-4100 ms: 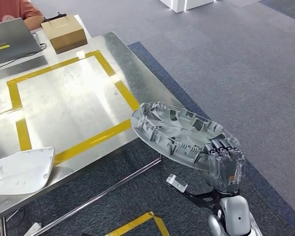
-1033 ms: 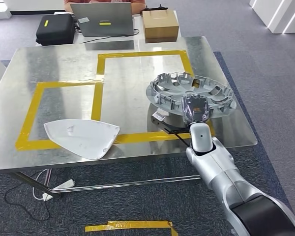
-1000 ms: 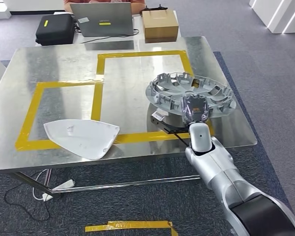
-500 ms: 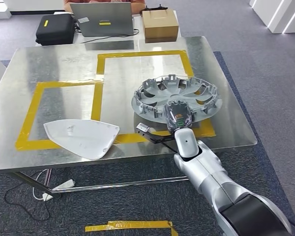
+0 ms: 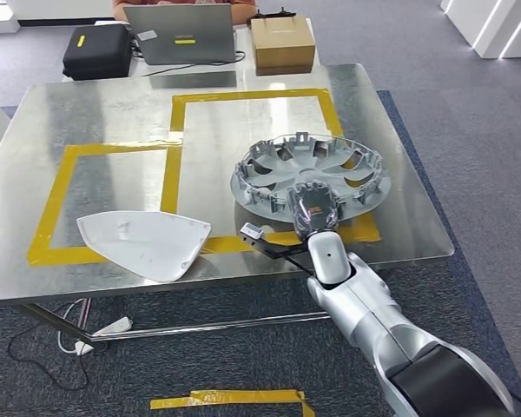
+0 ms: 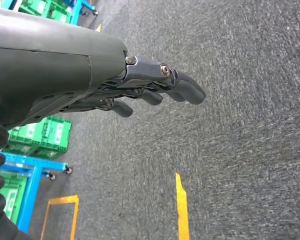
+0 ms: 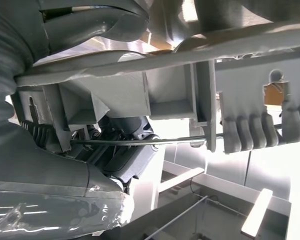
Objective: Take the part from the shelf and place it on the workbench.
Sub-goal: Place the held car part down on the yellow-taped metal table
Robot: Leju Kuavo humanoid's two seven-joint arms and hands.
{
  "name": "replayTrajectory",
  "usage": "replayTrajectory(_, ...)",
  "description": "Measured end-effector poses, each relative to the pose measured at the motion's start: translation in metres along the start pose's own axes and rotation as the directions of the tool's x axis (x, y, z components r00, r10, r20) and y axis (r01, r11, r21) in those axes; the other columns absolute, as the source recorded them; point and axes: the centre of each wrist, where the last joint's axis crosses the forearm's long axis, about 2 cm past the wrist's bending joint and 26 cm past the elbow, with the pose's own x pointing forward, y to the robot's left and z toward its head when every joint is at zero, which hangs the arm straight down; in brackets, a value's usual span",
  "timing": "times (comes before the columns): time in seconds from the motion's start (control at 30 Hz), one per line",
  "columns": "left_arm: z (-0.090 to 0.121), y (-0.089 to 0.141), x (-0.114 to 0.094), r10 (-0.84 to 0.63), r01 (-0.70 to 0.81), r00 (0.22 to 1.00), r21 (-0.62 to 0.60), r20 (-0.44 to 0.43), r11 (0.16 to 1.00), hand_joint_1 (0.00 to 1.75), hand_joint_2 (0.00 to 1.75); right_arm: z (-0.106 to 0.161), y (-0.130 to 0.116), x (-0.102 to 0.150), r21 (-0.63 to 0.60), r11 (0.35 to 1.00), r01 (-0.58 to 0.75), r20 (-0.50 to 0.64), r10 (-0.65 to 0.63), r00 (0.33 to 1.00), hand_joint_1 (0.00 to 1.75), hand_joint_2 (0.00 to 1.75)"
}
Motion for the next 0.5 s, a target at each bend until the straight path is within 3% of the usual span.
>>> replayTrajectory(0.13,0.000,0.001,0.000,-0.018,0.018,1.000,0.014,-0.002,1.000,0.00,1.75,0.002,0.003,-0.002,0.000,1.000,-0.003,0.001,0.003,1.000,1.75,1.75)
replayTrajectory(0.27,0.000,0.001,0.000,-0.030,0.030,1.000,0.031,-0.003,0.999,0.00,1.75,0.006,0.007,-0.003,-0.009,1.000,-0.003,0.018,0.003,1.000,0.00,0.00)
replayTrajectory(0.47,-0.001,0.003,0.000,-0.048,0.049,0.999,0.056,-0.005,0.997,0.00,1.75,0.011,0.011,-0.002,-0.025,1.000,-0.001,0.034,0.002,0.999,0.00,0.00)
replayTrajectory(0.5,-0.001,0.003,0.000,-0.049,0.049,0.999,0.058,-0.008,0.997,0.00,1.31,0.011,0.011,-0.002,-0.024,1.000,-0.002,0.035,0.003,0.999,0.00,0.00)
